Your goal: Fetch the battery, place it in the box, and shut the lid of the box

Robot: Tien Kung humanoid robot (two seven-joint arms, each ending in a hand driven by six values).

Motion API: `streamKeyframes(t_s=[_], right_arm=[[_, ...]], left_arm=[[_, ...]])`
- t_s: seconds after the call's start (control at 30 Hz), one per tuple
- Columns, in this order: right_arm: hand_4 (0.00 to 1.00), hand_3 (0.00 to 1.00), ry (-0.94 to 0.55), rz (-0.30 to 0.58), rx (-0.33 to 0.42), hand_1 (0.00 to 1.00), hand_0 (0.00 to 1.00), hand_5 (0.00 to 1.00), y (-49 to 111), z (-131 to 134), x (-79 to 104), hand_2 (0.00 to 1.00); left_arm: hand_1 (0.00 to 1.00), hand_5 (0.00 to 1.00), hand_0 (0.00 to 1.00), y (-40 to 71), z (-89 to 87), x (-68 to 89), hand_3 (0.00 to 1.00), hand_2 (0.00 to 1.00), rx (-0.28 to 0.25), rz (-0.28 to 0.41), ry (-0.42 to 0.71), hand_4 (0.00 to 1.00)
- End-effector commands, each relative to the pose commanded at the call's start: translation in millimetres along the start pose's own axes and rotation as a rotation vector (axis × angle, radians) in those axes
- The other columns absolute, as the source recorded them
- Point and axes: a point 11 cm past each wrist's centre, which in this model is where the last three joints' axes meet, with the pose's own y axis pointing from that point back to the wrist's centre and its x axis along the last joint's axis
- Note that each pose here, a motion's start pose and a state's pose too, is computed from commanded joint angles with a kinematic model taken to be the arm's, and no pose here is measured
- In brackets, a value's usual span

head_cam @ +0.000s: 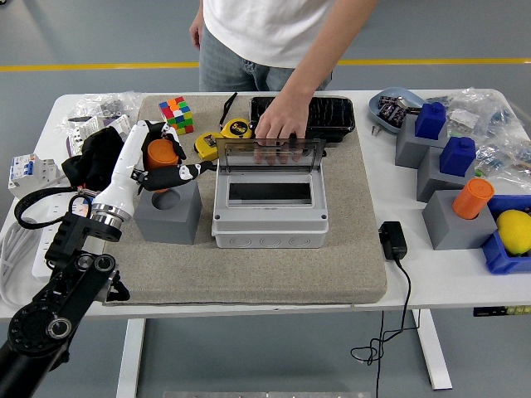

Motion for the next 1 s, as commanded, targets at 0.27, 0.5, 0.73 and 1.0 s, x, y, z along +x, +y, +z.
streamKeyframes(t_s=[0.27, 0.5, 0.73, 1.0], right_arm=[[0.998, 0.861, -0.004, 0.002, 0.004, 0.942, 0.998, 0.998, -0.2, -2.6, 1.2, 0.859], [0.998, 0.861, -0.005, 0.004, 0.005, 0.942, 0.998, 0.998, -0.4, -3.3, 2.2, 0.861], [0.998, 0.862, -0.006, 0.005, 0.013, 0.943, 0.998, 0.998, -0.4, -6.5, 2.3, 0.861], [0.998, 0.862, 0.0, 0.005, 0.014, 0.943, 0.998, 0.998, -0.6, -8.3, 3.3, 0.861]], left_arm=[[0.002, 0.002, 0.002, -6.4, 34.2, -12.1, 0.029, 0.035, -0.133, -0.088, -0.258, 0.998], [0.002, 0.002, 0.002, -5.0, 62.7, -33.2, 0.002, 0.028, -0.23, -0.169, -0.344, 0.998], [0.002, 0.002, 0.002, -0.9, 78.8, -63.3, 0.002, 0.027, -0.274, -0.251, -0.326, 0.998], [0.002, 0.002, 0.002, -4.4, 78.5, -87.0, 0.002, 0.026, -0.276, -0.322, -0.281, 0.998]])
